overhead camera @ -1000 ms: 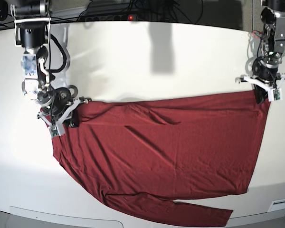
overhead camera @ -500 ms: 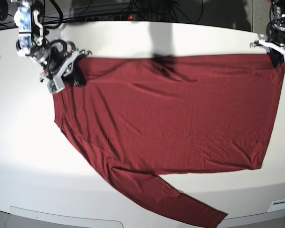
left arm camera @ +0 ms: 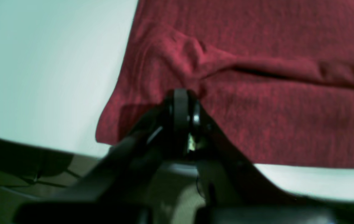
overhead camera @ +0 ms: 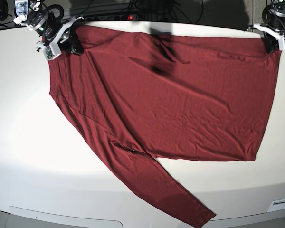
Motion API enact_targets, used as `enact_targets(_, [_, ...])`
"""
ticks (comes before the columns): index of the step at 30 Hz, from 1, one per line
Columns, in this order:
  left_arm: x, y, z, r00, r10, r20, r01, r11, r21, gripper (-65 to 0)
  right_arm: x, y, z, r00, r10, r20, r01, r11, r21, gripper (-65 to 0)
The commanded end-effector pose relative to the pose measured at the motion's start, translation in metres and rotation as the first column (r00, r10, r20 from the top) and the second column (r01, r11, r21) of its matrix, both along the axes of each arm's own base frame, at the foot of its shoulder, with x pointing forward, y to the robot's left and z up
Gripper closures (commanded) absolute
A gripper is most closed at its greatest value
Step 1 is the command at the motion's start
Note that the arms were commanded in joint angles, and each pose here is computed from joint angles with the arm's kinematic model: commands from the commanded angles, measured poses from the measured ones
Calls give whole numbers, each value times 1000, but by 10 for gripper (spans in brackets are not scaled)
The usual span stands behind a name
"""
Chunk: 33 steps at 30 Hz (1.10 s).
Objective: Fold the T-shirt properly
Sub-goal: 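Pull the shoulder edge back with both grippers, spreading the shirt flat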
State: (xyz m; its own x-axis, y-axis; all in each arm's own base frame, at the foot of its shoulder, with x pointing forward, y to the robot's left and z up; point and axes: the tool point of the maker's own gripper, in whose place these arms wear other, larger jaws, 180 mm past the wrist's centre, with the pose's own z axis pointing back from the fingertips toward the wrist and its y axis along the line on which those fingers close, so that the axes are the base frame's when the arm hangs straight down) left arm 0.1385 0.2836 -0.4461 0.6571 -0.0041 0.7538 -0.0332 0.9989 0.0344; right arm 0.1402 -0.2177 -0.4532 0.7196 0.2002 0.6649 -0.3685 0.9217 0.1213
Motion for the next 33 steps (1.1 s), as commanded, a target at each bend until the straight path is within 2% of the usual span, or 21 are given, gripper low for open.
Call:
enact_targets(1, [-4,-2,0,999,-20,-25,20,1000,5,0,-4,-4,0,1000,9,-21,-9,1000,-16,0])
enact_targets(5, [3,-5,5,1000,-27,-10,27,1000,0,0,3,-1,6,1000,-10,0,10,1000,21,0])
enact_targets(10, [6,-22,4,1000,3,14,-3,999,-42,0,2,-1,5,1000,-10,-3,10,1000,19,0])
enact_targets(19, [1,-64,-13,999,39,-3,-39,995,-88,0,1,-1,4,1000,-8,-15,8,1000,14,0])
enact_targets(28, [4,-63,-9,999,48,24,-46,995,-89,0,1,-2,4,1000,-8,-13,8,1000,14,0])
enact_targets(33, [13,-47,8,995,72,71,-68,996,-57,0,10,-1,15,1000,-20,21,20,999,37,0])
